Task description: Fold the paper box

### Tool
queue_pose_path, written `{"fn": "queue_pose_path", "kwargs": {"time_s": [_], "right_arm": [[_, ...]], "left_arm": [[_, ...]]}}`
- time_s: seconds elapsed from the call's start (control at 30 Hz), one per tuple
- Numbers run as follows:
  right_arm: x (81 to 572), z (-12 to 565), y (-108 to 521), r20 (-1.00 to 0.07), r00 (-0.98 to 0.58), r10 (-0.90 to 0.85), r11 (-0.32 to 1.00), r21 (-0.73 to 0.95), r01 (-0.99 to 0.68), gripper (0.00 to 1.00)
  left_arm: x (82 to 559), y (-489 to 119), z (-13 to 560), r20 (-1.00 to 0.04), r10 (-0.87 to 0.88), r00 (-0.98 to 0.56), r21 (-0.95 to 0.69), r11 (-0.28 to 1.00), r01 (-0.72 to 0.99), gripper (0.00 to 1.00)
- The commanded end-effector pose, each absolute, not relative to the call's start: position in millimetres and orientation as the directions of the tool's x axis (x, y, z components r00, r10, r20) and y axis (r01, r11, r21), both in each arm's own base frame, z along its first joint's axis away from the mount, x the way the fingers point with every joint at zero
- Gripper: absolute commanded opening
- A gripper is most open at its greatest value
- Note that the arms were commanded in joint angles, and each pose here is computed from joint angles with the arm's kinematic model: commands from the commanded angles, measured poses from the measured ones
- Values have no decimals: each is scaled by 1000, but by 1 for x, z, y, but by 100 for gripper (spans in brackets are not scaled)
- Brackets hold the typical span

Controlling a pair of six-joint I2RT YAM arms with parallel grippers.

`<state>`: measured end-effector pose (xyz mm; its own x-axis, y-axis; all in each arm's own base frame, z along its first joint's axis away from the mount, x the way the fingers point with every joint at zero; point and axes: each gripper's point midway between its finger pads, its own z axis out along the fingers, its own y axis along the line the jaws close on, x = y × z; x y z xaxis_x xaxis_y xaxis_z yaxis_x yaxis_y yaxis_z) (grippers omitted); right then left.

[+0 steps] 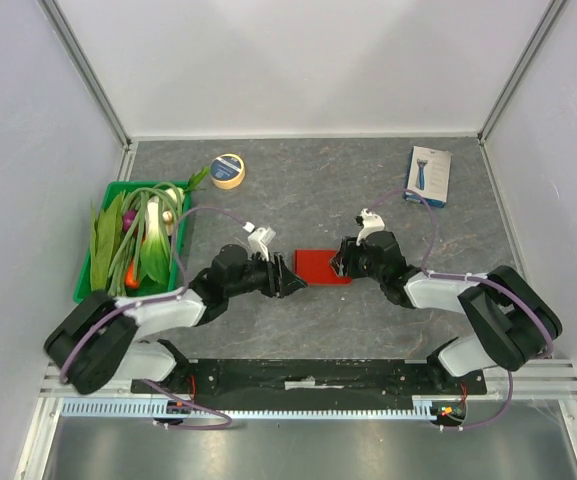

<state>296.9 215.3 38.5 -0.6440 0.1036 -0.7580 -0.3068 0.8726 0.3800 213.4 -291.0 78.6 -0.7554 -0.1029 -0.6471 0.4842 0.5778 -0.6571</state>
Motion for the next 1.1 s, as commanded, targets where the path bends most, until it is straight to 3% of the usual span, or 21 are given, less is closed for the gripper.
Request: {"fn": "queue_pose_path", "kwargs": {"time_s": [0.0, 0.07, 0.13, 0.2, 0.23, 0.3, 0.67, 0.87, 1.07], "right_arm": [[278, 1, 190, -706, -708, 19, 921, 287, -262, 56], [277, -1, 189, -704, -710, 17, 923, 284, -259, 56], [276, -2, 190, -702, -712, 18, 922, 287, -260, 53], [276, -1, 192, -703, -711, 23, 919, 296, -262, 47], [276, -1, 192, -703, -711, 20, 917, 295, -266, 39], [277, 1, 192, -706, -708, 21, 917, 295, -267, 34], [277, 46, 201, -733, -678, 61, 882, 357, -307, 54], [274, 38, 201, -720, -690, 65, 875, 373, -307, 51], [279, 2, 199, -690, -723, 30, 898, 337, -284, 36]], "left_arm": [[200, -289, 119, -714, -49, -698, -619, 508, 599, 57], [211, -293, 131, -713, -70, -697, -623, 519, 585, 54], [225, -304, 141, -708, -72, -702, -630, 513, 583, 42], [233, -316, 124, -666, -40, -745, -651, 519, 554, 27], [243, -324, 132, -683, -58, -728, -651, 502, 570, 24], [254, -329, 106, -647, -64, -760, -665, 535, 521, 19], [258, -303, -4, -575, -43, -817, -593, 710, 379, 10], [254, -300, -8, -571, -37, -820, -591, 712, 379, 10], [257, -303, 5, -597, -20, -802, -581, 701, 415, 11]]}}
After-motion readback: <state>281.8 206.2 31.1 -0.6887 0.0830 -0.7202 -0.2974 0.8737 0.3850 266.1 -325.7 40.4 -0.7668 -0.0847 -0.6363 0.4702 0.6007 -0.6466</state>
